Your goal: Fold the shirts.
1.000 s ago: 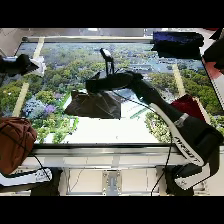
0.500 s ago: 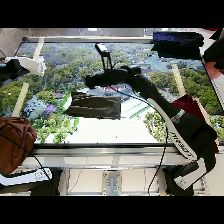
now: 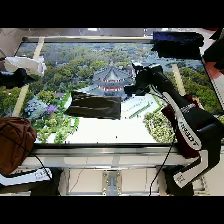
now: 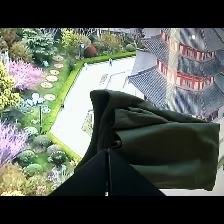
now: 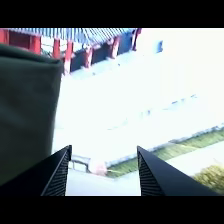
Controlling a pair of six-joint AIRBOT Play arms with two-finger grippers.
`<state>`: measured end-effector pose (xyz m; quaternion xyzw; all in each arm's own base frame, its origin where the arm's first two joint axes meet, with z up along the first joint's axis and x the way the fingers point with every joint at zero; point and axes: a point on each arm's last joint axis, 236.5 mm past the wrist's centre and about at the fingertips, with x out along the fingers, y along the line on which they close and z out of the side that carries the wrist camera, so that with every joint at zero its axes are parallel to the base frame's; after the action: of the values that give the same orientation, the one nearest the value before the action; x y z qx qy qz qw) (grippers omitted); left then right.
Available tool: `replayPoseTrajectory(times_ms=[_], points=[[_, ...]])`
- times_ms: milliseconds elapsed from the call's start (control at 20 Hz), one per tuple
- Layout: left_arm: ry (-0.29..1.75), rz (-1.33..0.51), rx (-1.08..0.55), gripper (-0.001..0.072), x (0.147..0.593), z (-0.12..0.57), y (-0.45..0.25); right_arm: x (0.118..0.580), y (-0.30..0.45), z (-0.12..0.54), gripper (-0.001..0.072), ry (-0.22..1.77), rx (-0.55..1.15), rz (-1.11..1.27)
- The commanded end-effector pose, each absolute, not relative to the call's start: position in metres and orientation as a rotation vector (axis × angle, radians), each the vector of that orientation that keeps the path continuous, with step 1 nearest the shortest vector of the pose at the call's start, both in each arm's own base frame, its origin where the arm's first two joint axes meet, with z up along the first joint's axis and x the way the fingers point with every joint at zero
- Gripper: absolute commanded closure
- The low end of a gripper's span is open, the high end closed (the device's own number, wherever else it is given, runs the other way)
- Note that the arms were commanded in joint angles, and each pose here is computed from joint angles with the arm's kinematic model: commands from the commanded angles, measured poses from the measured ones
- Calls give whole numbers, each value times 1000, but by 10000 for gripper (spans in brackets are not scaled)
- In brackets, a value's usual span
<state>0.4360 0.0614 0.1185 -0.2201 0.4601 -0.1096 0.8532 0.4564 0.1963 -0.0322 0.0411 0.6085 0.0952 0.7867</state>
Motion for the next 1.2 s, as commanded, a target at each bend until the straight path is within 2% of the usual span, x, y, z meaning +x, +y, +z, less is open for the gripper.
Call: replayPoseTrajectory(times_ms=[0,100,300,650,700,750,800,850,1000,1150], points=[[976,-234,-462,693,434,114,61,487,227,-54,234,1199,490,169],[975,-235,-463,692,434,115,61,480,241,-69,235,1255,561,205],[972,-243,-451,692,434,115,60,449,252,-100,215,1430,583,256],[972,-244,-451,692,434,115,60,410,300,-100,228,1541,585,456],[972,-244,-452,692,434,115,60,403,307,-98,273,1561,577,479],[972,-244,-452,692,434,115,60,396,312,-97,391,1581,578,495],[972,-244,-452,692,434,115,60,392,316,-95,669,1584,575,504],[972,-244,-452,693,434,115,60,391,319,-90,696,1583,569,515],[972,-244,-453,692,434,115,60,404,324,-42,695,1507,496,611],[984,-252,-454,692,432,114,58,428,289,20,695,1396,328,618]])
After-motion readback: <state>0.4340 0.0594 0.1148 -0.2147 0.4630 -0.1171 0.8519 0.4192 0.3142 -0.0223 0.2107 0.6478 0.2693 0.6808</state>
